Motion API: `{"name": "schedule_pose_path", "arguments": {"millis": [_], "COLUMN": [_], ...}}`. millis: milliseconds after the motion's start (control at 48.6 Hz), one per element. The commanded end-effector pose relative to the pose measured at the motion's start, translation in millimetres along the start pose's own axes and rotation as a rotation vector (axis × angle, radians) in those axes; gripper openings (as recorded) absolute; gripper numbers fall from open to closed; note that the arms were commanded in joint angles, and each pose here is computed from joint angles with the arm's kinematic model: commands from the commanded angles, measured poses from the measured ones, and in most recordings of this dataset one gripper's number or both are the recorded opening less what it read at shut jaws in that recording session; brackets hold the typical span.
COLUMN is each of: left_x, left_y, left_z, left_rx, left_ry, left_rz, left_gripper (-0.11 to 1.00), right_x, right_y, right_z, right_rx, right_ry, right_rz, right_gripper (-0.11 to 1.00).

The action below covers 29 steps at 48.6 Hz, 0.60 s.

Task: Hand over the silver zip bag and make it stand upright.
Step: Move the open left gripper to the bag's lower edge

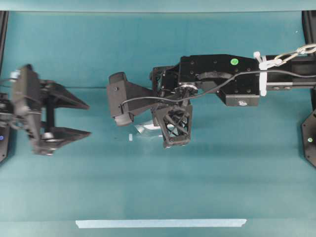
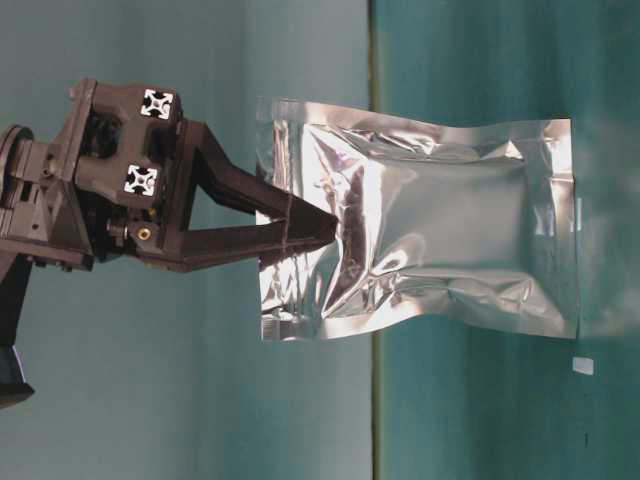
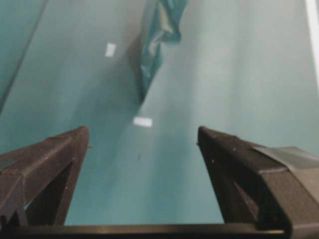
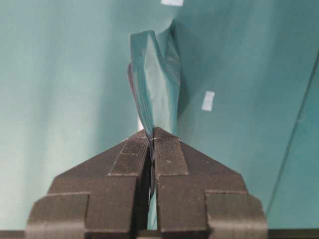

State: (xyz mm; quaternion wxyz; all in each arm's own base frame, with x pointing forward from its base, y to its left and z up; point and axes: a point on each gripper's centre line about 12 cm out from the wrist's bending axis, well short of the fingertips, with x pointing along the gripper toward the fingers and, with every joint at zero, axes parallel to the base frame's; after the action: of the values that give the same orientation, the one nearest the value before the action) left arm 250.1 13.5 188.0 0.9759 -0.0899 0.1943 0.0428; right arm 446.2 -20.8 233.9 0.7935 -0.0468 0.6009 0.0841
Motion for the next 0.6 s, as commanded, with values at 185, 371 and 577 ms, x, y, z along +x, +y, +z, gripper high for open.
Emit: {"name": "schedule_pose_path", "arguments": {"millis": [185,371,577], "left_x": [40.5,68.9,91.6], "left_y": [-0.2,-6.5,-10.1], "left_z": [0.1,-2.6,-17.1], "left_rx": [0.005,0.015,0.014], "left_ry": [-0.051,-0.049,-0.032], "left_rz": [-0.011,-0.031,-0.046], "left_gripper": [0.98,0.98,0.98], "right_x": [-2.9,-1.4,-0.8], "right_y": [2.1,2.1,2.3], "right_z": [2.9,2.3,1.2], "right_rx": [-0.007,-0.005,-0.005], "right_ry": [-0.027,-0.024,-0.021], "right_rz": [-0.008,-0.007,-0.006], "right_gripper": [0.01,0.01,0.01]}}
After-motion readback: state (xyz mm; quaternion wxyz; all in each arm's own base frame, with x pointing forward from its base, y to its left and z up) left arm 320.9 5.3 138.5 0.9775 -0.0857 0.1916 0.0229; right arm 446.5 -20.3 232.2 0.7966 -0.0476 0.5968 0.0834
